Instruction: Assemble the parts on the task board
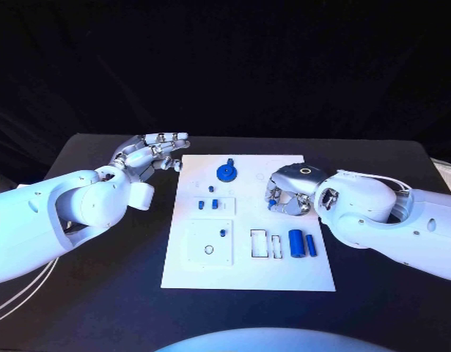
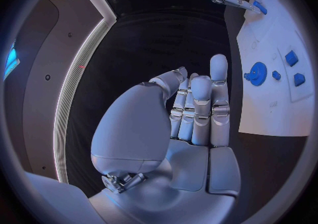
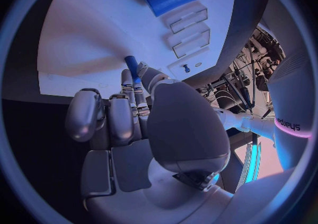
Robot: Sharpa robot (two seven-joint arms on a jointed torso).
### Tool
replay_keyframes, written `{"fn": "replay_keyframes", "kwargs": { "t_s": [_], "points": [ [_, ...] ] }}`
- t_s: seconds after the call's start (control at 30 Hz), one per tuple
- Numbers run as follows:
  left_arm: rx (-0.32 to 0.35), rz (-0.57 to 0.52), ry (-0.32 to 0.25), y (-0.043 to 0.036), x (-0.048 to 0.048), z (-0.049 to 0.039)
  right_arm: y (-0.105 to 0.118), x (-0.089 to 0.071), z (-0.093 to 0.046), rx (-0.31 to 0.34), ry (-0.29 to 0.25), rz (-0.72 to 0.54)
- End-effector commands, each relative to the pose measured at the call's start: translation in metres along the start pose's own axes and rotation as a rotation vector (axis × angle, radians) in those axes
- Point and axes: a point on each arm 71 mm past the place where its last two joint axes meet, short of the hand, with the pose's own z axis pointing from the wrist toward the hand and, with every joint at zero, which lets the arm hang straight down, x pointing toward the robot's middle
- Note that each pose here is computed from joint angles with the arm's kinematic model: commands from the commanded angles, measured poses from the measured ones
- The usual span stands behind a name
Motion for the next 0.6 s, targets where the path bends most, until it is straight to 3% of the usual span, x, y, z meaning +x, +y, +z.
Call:
{"fn": "replay_keyframes", "kwargs": {
  "t_s": [0.03, 0.33, 0.6],
  "points": [
    [0.003, -0.011, 0.019, -0.0002, 0.0021, 0.0003, 0.001, -0.004, -0.001, 0.0, -0.062, -0.008],
    [0.001, -0.011, 0.019, 0.0004, 0.0018, 0.0003, 0.014, -0.024, -0.011, -0.045, -0.142, 0.053],
    [0.0, -0.013, 0.024, 0.0011, 0.0033, 0.0007, 0.053, -0.035, -0.015, -0.165, -0.167, 0.116]
  ]
}}
